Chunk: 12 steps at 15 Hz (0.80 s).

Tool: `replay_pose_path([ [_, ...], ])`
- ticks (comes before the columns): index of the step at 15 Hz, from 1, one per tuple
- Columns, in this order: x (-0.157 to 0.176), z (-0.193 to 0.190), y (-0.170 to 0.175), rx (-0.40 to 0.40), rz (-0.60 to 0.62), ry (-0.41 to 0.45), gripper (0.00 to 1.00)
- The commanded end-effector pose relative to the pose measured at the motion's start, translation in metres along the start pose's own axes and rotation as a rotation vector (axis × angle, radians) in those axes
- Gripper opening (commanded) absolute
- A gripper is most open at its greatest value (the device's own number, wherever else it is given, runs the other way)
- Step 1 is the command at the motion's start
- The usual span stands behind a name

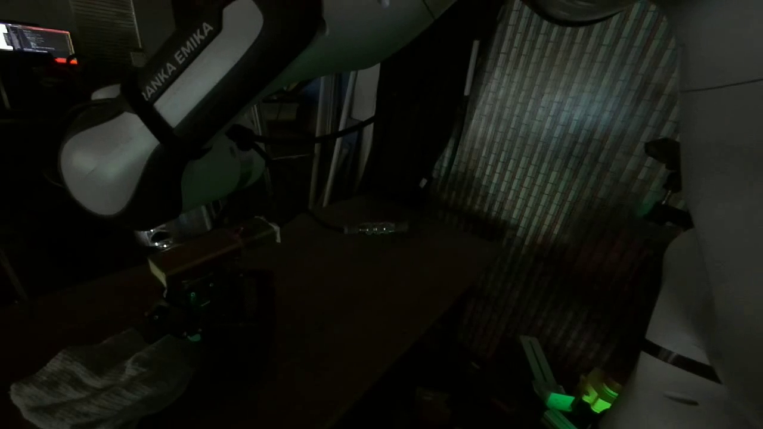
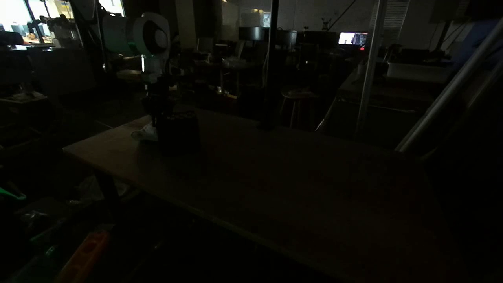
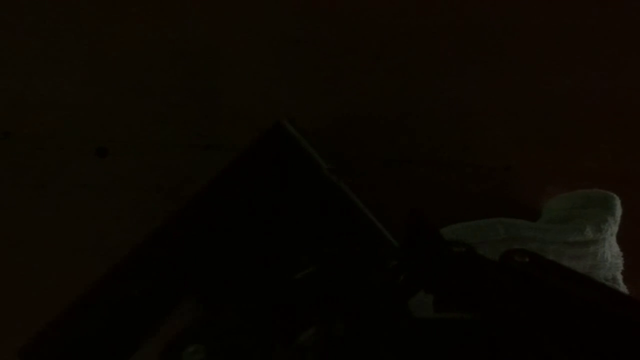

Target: Put the towel in the box then remove the towel and fold it.

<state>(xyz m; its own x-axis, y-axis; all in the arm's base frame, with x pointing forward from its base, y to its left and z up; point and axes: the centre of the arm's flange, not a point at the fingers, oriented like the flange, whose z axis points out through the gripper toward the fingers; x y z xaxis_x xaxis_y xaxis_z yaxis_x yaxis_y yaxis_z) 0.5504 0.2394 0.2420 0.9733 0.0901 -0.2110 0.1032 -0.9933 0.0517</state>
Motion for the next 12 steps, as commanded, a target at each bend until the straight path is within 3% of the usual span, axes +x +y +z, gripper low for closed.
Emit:
replay_pose_path([
  [1, -0.009, -0.005, 0.018, 0.027, -0.009, 0.016, 0.03],
  [7, -0.027, 0.000, 0.088, 0.046, -0.065, 0.064, 0.05],
  [12, -0.027, -0.006, 0.140, 0.103, -0.006, 0.104, 0.05],
])
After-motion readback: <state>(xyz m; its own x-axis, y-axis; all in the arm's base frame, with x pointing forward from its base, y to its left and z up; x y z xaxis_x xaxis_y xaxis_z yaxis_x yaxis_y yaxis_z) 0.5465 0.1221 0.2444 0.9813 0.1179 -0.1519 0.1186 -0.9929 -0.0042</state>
